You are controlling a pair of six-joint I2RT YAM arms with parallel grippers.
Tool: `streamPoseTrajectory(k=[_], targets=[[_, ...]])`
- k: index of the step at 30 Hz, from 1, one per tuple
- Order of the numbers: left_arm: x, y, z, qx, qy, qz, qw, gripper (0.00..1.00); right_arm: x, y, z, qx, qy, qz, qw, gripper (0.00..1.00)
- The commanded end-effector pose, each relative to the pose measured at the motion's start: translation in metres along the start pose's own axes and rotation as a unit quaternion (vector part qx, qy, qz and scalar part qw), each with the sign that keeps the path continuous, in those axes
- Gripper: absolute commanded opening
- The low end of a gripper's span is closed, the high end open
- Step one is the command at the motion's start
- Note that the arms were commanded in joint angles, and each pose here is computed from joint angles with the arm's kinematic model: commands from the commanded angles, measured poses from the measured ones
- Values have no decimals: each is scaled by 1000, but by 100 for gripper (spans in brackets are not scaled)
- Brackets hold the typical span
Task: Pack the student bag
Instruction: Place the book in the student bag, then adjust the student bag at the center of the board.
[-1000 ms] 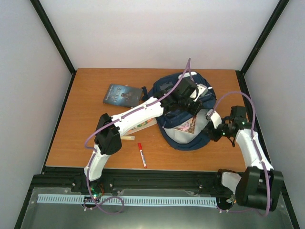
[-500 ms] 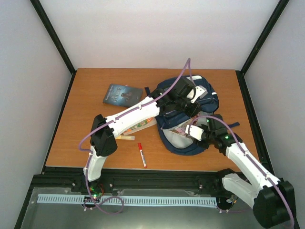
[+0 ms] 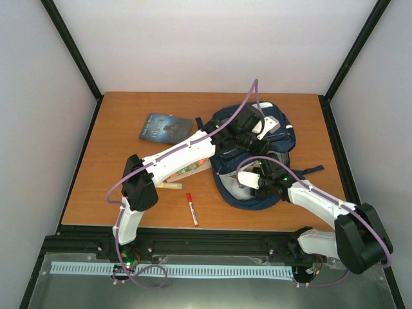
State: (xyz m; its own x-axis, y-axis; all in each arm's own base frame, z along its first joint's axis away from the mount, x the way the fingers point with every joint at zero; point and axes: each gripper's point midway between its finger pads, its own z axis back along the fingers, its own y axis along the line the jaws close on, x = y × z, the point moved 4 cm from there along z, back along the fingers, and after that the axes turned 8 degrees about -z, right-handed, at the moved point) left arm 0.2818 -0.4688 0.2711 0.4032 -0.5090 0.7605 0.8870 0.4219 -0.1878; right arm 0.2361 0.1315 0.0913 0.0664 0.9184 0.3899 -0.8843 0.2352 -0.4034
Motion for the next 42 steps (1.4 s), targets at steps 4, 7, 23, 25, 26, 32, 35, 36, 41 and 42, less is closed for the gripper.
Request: streamPoseTrajectory(k=[4,7,23,25,26,32,35,36,41,42], targets=[[32,-16,31,-19,-55,-28,998,1,-6,-24,-12,-74,42,56,995,58],[31,-17,30,-25,-52,-29,998,1,-5,-41,-8,-115,50,79,989,55],[28,-19,28,-37,-44,-21,998,1,-9,-97,-14,-250,76,38,964,49],[28,-19,24,-38,-42,-20,998,1,-13,-89,-11,-238,76,34,968,49],[28,-18,23,-37,-40,-19,998,1,-14,-81,-9,-222,72,31,972,49],[26,-10,11,-18,-24,-5,1000,1,-12,-10,29,-57,5,47,997,57],[25,-7,7,-11,-19,10,1000,9,-13,22,55,8,-20,43,999,61],[25,-6,7,-8,-20,15,1000,14,-14,29,62,25,-23,37,999,62],[27,-2,16,1,-21,36,999,62,-12,57,89,109,-32,-21,993,67],[25,1,18,11,-18,42,999,70,-7,60,97,127,-43,-35,990,67]])
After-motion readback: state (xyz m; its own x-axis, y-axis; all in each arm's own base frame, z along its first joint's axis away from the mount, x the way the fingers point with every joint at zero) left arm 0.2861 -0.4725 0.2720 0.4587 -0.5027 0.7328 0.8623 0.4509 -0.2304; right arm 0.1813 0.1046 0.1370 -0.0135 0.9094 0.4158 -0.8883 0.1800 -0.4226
